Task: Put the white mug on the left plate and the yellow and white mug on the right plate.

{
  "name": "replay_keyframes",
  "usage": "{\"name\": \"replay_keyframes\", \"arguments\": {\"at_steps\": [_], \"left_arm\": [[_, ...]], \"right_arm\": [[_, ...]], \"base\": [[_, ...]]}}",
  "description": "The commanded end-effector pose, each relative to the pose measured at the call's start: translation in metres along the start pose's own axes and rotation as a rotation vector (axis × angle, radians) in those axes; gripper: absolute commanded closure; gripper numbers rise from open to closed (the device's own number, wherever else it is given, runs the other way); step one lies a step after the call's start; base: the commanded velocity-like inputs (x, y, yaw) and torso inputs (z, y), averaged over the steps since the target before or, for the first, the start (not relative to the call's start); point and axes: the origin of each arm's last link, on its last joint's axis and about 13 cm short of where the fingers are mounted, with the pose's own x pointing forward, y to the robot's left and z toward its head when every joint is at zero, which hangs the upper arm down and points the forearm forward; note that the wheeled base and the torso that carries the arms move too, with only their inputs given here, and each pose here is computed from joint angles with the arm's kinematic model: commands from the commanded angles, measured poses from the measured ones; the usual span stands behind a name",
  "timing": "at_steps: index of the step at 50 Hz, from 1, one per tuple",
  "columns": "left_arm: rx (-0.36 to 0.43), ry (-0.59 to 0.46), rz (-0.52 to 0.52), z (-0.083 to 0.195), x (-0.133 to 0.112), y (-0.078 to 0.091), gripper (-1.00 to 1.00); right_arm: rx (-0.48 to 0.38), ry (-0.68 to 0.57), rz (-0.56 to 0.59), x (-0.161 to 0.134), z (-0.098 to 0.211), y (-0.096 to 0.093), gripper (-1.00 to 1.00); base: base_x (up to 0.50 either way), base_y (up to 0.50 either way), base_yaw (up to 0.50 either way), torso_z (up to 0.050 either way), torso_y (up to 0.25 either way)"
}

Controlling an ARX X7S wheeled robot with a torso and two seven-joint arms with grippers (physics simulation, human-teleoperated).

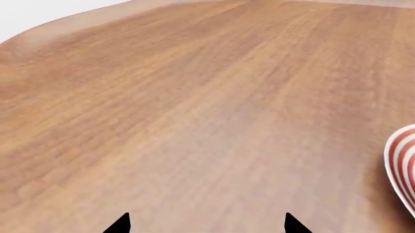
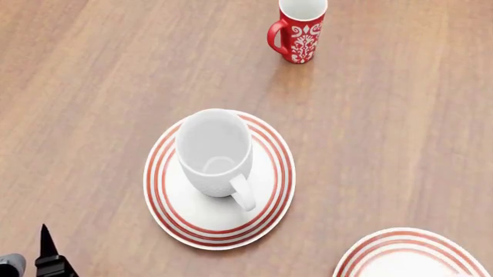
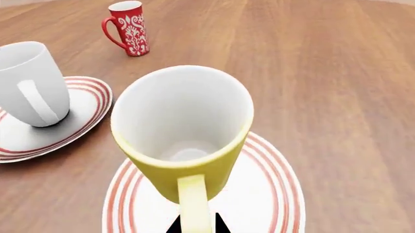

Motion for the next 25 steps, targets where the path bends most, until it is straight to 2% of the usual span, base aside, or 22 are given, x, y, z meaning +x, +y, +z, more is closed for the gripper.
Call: {"name": "replay_keyframes", "arguments": {"at_steps": [1, 25], "left_arm": [[-0.022, -0.021, 0.021, 0.003, 0.002, 0.002, -1.0], [-0.026, -0.023, 0.028, 0.004, -0.001, 0.003, -1.0]], "right_arm": [[-0.007, 0.025, 0.013, 0.004, -0.014, -0.003, 1.0], [0.027, 0.051, 0.019, 0.017, -0.028, -0.004, 1.0]], "base": [[0.0, 0.0, 0.0, 0.0, 0.0], [0.0, 0.0, 0.0, 0.0, 0.0]]}}
